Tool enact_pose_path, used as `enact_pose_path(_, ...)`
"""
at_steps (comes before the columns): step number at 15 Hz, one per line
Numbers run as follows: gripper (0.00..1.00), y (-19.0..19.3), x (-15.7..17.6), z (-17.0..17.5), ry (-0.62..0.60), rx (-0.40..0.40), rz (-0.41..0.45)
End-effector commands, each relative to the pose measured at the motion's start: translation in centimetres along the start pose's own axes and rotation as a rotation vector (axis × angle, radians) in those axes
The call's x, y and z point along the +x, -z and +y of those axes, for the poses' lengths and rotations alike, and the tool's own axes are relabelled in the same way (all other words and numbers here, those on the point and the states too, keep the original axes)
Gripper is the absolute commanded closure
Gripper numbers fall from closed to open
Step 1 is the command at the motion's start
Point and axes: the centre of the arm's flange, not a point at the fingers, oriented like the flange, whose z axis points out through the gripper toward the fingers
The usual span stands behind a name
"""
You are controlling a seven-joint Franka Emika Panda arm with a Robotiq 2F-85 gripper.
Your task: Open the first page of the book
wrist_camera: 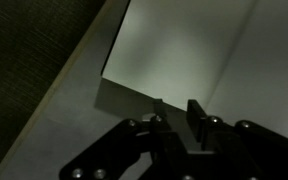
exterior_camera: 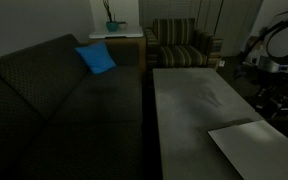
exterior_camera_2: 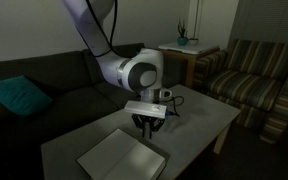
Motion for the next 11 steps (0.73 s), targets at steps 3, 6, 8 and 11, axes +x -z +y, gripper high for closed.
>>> enact_pose_path(3, 0.25, 4.2, -7.1, -1.3, 0.057, -0.029, 0.029)
enact_pose_path(6, 0.05, 5.0, -8.8, -1.4, 0.069, -0.033, 0.033)
enact_pose_path(8, 0.0, 5.4, -9.7, -1.5, 0.075, -0.031, 0.033)
enact_pose_path(11, 0.0, 5.9, -10.8, -1.6, 0.072, -0.029, 0.028)
